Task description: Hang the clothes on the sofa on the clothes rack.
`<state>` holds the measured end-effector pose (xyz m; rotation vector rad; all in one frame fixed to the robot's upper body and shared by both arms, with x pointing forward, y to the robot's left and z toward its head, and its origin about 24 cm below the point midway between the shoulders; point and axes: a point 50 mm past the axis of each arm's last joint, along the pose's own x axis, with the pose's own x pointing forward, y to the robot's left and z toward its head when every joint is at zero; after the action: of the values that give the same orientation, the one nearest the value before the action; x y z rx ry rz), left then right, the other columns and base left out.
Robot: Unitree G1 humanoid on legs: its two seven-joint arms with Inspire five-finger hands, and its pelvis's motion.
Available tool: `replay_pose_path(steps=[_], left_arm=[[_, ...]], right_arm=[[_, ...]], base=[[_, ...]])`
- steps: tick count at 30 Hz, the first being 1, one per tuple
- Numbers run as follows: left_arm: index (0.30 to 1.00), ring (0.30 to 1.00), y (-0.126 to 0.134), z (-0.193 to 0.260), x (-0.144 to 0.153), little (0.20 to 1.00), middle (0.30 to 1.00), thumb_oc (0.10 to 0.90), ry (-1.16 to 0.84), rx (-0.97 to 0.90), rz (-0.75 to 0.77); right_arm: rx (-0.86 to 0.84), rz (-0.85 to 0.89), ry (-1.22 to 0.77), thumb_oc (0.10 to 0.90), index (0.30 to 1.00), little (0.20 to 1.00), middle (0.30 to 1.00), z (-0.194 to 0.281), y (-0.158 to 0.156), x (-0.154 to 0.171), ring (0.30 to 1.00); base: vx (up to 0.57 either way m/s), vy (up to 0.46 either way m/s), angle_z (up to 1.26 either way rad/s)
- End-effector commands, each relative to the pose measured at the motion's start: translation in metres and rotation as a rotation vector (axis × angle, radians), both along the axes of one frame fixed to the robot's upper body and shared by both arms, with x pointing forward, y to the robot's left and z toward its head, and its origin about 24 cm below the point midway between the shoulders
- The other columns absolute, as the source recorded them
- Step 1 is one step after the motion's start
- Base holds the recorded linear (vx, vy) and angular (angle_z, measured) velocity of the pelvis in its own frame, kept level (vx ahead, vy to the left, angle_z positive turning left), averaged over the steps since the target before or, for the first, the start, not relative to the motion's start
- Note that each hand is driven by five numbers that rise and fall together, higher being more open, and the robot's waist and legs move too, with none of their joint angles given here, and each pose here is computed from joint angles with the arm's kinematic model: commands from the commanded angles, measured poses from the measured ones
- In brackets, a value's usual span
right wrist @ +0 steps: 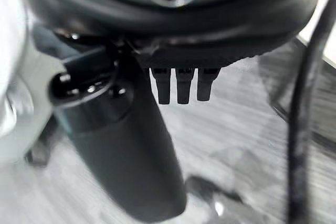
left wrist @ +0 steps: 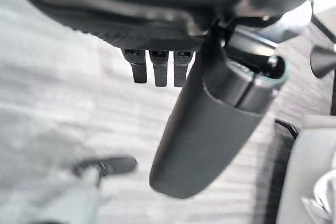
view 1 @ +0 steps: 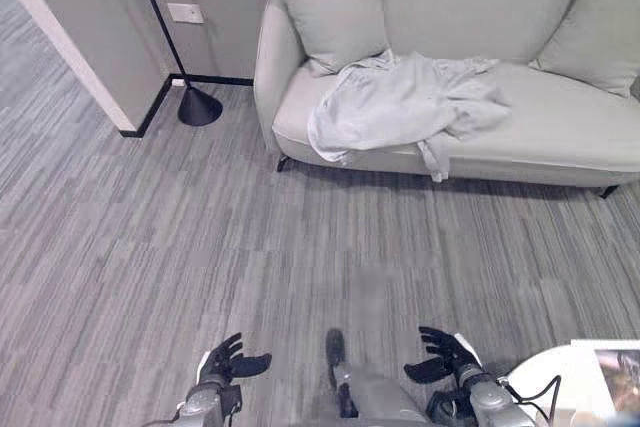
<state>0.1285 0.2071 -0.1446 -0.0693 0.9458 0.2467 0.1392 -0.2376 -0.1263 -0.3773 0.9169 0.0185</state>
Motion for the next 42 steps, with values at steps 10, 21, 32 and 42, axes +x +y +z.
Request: replay_pose_path(steps=[10, 21, 32, 42], left_arm=[[0.9, 0.9, 0.02, 0.01, 0.002, 0.9, 0.9, 0.8, -0.052, 0.059, -0.056], [0.9, 0.9, 0.037, -0.005, -0.037, 0.9, 0.9, 0.8, 0.111, 0.111, -0.003], [0.9, 0.9, 0.028, 0.017, 0.011, 0.9, 0.9, 0.8, -0.106, 0.093, -0.026], [0.9, 0.9, 0.014, 0.023, 0.015, 0.9, 0.9, 0.8, -0.148, 0.045, -0.079]], right_arm=[[-0.063, -0.054, -0.044, 0.8, 0.9, 0.9, 0.9, 0.01, -0.026, -0.008, 0.9], [-0.057, -0.001, -0.039, 0.8, 0.9, 0.9, 0.9, 0.007, -0.014, -0.009, 0.9], [-0.086, -0.004, 0.017, 0.8, 0.9, 0.9, 0.9, 0.005, -0.027, -0.025, 0.9], [-0.126, -0.07, -0.038, 0.8, 0.9, 0.9, 0.9, 0.019, -0.05, -0.024, 0.9]], base=[[0.41, -0.215, -0.28], [0.4, 0.127, -0.51], [0.18, -0.168, 0.46], [0.08, -0.181, 0.25]])
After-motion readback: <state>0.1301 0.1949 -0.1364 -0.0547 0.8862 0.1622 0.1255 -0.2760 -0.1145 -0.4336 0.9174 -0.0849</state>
